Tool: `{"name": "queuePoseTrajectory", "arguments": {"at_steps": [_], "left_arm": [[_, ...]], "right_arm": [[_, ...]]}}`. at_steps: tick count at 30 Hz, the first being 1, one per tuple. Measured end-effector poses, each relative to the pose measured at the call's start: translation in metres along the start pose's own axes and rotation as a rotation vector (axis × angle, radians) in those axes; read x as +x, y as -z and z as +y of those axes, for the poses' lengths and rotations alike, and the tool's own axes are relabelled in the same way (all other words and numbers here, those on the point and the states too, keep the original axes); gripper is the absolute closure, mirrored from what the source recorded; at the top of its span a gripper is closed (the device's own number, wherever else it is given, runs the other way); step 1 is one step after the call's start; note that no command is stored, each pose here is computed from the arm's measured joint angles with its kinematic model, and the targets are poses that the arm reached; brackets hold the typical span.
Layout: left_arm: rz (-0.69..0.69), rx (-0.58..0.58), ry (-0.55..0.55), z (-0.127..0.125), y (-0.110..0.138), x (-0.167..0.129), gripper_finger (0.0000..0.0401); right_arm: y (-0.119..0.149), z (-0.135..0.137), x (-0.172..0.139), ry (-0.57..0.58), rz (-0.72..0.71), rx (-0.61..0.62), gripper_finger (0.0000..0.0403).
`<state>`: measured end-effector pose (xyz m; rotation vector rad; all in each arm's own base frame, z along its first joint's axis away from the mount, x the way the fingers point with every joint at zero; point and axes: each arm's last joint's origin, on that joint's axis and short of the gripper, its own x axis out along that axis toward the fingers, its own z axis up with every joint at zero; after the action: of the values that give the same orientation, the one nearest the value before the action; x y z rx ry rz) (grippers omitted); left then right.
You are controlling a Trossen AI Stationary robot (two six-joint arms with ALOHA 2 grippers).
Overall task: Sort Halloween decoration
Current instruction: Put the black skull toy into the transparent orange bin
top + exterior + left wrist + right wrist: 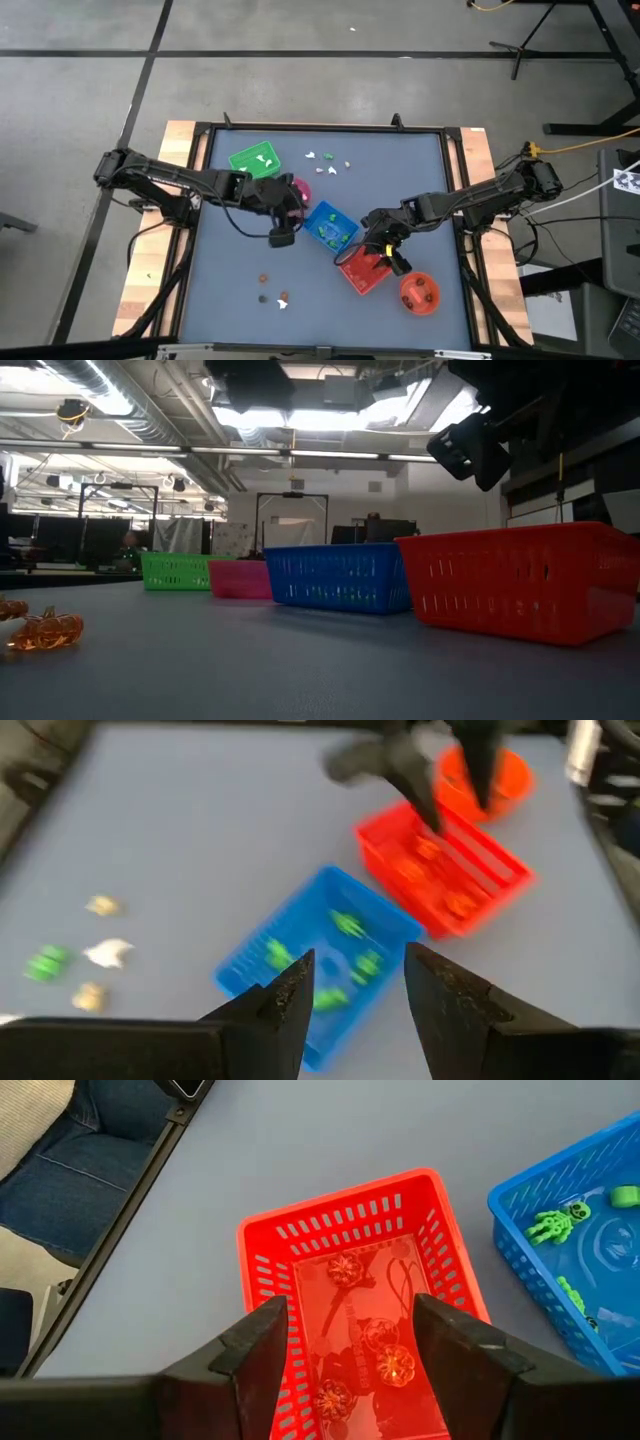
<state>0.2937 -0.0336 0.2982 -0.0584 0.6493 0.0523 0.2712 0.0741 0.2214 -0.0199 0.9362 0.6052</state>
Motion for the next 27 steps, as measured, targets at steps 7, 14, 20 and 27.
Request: {"name": "queuePoseTrajectory", "arguments": {"at_steps": [7,14,20,27], "left_arm": [[0.124,0.049,0.085,-0.028,0.016,-0.006,0.0260],[0.172,0.119,0.136,-0.064,0.031,-0.007,0.0260],[0.270,0.083,0.168,-0.098,0.052,0.008,0.0260],[0.393,0.056,0.178,-0.137,0.086,0.027,0.0260]], "right_arm": [[0.000,0.000,0.000,0.000,0.000,0.000,0.0187],[0.000,0.000,0.000,0.000,0.000,0.000,0.0187],[0.000,0.000,0.000,0.000,0.000,0.000,0.0187],[0.000,0.000,0.000,0.000,-0.001,0.000,0.0187]]}}
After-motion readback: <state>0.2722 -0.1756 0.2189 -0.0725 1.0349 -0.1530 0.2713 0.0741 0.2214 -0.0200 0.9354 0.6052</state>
